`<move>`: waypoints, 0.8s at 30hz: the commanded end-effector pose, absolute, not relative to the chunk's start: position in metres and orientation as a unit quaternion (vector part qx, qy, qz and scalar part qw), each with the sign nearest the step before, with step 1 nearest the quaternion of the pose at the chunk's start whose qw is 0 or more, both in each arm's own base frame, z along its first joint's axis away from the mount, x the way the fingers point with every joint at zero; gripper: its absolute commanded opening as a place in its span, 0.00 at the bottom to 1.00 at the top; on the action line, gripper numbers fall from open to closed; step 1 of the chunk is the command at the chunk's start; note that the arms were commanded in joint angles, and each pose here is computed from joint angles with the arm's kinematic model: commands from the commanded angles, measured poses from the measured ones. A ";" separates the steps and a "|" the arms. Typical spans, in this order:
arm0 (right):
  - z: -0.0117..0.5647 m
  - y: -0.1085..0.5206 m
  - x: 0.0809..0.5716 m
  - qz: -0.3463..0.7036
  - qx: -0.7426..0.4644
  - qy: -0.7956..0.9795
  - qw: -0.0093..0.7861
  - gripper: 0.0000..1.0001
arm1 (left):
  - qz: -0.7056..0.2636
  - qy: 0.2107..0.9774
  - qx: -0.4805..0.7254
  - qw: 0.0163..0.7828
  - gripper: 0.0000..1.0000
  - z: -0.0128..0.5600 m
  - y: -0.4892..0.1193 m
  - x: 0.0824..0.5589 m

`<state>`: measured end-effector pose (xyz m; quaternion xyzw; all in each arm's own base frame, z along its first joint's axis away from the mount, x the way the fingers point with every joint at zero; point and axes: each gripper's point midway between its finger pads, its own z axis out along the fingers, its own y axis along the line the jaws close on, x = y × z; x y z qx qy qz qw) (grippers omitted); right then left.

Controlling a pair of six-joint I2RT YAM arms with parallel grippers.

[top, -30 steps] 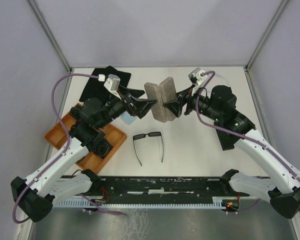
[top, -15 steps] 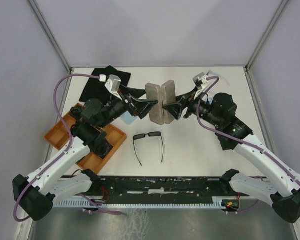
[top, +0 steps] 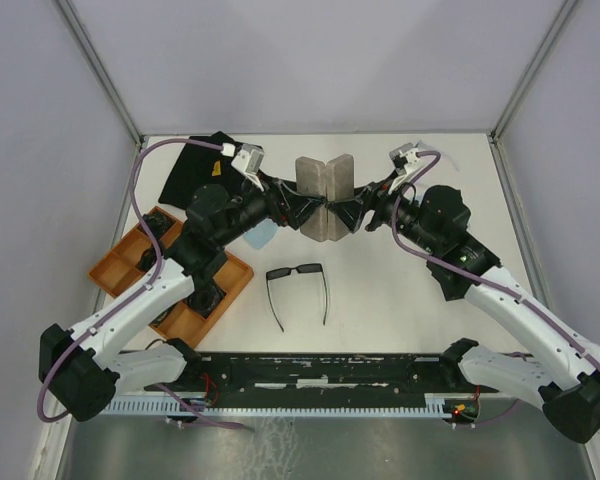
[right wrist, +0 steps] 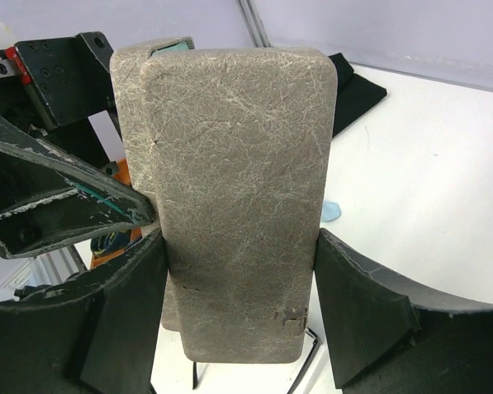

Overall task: Organize the sunglasses
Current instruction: Open the sunglasses case.

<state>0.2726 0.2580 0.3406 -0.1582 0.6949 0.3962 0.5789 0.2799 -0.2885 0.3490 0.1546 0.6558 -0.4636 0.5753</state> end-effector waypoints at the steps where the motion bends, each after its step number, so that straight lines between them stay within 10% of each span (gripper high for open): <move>1: 0.376 0.258 0.274 0.410 -0.151 0.656 0.616 0.08 | -0.461 0.644 0.150 0.593 0.85 0.370 -0.291 0.283; 11: 0.371 0.255 0.273 0.402 -0.154 0.662 0.613 0.18 | -0.462 0.642 0.162 0.590 0.53 0.371 -0.296 0.281; 18: 0.376 0.245 0.264 0.386 -0.167 0.659 0.624 0.76 | -0.439 0.648 0.172 0.598 0.26 0.373 -0.294 0.287; 24: 0.381 0.218 0.251 0.353 -0.154 0.658 0.647 0.94 | -0.419 0.654 0.177 0.605 0.19 0.373 -0.294 0.295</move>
